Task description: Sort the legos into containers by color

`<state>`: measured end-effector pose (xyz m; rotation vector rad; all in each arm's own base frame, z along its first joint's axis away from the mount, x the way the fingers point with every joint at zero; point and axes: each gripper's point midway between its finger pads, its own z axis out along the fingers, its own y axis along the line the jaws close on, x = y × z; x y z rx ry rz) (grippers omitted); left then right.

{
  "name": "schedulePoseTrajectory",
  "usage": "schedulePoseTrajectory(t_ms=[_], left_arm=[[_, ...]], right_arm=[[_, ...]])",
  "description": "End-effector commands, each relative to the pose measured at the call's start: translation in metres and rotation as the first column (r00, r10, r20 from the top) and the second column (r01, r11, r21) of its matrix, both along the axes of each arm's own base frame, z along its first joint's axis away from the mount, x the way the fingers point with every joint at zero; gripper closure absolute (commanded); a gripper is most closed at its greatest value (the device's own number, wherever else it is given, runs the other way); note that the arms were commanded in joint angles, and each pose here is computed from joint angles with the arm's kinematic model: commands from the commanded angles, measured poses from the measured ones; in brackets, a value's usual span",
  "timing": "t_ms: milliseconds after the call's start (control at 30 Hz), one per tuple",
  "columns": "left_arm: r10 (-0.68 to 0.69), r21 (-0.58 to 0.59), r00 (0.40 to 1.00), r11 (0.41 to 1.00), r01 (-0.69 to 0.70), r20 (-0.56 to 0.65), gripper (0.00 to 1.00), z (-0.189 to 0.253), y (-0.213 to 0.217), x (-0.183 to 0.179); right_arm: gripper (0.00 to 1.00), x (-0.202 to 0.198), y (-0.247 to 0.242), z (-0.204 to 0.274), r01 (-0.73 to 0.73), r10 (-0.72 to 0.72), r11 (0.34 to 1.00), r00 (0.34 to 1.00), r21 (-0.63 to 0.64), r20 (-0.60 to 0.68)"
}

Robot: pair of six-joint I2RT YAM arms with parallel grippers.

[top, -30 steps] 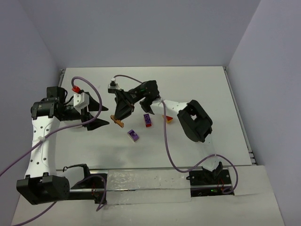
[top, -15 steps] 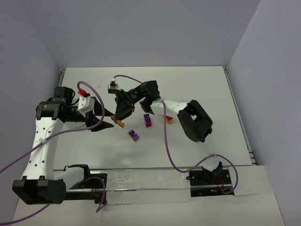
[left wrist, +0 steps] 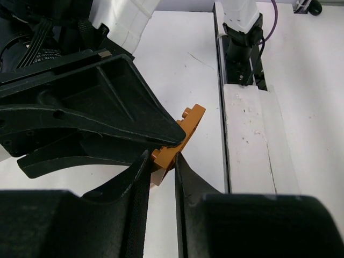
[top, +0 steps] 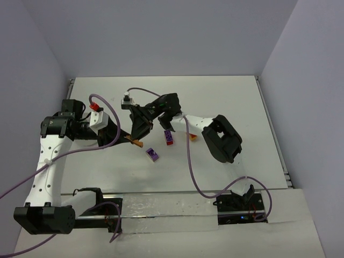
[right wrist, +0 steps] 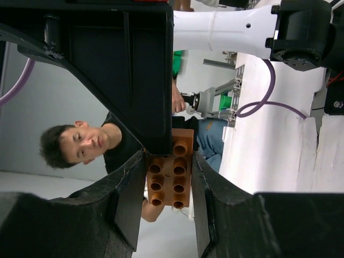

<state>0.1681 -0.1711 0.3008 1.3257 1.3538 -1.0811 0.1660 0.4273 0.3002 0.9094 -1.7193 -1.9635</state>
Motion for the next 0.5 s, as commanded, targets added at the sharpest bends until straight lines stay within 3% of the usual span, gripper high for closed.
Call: schedulePoseTrajectory(t_ms=[0,67,100,133,200,467], left_arm=[[0.001,0.009,1.0,1.0,-0.001,-0.007,1.0,0.004,0.0,-0.01],[0.005,0.021,1.0,1.0,-0.005,0.0,1.0,0.002,0.001,-0.01],[0.007,0.029,1.0,1.0,-0.007,0.0,1.0,0.002,0.002,-0.011],[0.017,0.048,1.0,0.999,-0.017,0.0,1.0,0.0,0.003,-0.01],[0.04,0.1,0.999,0.994,-0.041,0.015,1.0,-0.006,0.008,-0.009],[0.126,0.298,0.99,0.945,-0.138,0.057,1.0,-0.038,0.033,-0.007]], right_arm=[[0.88,-0.02,-0.021,0.031,-0.056,-0.024,0.961,0.96,0.272,0.28],[0.51,-0.02,-0.021,0.031,-0.056,-0.02,0.963,0.961,0.264,0.277],[0.18,-0.018,-0.02,0.03,-0.052,-0.019,0.966,0.962,0.254,0.271],[0.04,-0.015,-0.022,0.029,-0.047,-0.024,0.967,0.962,0.25,0.271],[0.0,-0.008,-0.026,0.028,-0.035,-0.036,0.969,0.959,0.244,0.281],[0.0,0.042,-0.043,0.037,0.113,-0.173,0.963,0.956,0.245,0.237]])
